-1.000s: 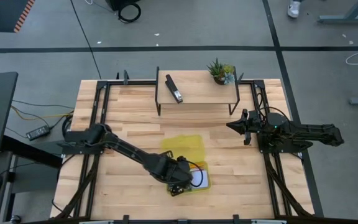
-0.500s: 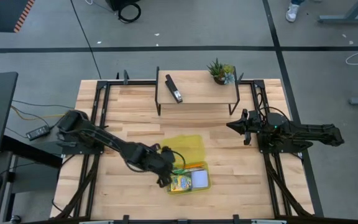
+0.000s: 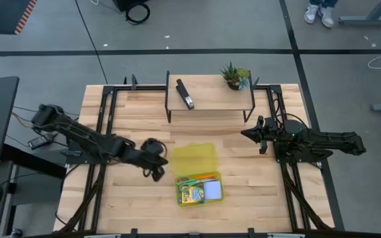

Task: Pack school essentials
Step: Return to Home Position

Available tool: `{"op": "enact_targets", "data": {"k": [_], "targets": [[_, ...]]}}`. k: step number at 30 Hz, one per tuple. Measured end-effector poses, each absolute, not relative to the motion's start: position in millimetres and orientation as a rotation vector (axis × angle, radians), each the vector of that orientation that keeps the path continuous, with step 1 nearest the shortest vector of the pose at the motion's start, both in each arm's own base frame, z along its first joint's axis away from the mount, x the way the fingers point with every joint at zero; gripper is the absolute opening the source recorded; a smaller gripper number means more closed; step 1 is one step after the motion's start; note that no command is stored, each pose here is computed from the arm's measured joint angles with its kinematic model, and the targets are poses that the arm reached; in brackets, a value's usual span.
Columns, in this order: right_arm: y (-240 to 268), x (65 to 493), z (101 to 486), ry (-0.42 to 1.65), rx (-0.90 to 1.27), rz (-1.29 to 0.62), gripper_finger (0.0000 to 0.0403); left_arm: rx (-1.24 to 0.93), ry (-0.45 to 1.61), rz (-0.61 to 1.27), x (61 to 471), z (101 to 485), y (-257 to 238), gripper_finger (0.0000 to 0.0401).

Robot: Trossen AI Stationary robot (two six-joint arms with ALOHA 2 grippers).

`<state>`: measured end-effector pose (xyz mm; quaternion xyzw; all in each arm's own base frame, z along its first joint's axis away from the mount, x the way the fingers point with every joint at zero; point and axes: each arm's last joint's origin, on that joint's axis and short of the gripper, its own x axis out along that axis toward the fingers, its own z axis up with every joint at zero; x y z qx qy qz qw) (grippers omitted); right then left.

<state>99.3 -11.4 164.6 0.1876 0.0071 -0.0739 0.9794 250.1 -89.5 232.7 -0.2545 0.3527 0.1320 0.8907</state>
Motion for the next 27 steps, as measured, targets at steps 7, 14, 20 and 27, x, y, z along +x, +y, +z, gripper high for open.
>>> {"op": "enact_targets", "data": {"k": [7, 14, 20, 27], "targets": [[-11, 99, 165, 0.014, 0.378, -0.149, 0.0006, -0.601, 0.591, 0.311, 211, 231, -55, 0.0004], [-11, 99, 165, 0.014, 0.378, -0.149, 0.0006, -0.575, 0.453, 0.338, 180, 231, -24, 0.0003], [-11, 99, 165, 0.014, 0.378, -0.149, 0.0006, -0.523, 0.246, 0.281, 157, 226, -10, 0.0002], [-11, 99, 165, 0.014, 0.378, -0.149, 0.0006, -0.394, 0.032, 0.152, 137, 216, -1, 0.0001]]}}
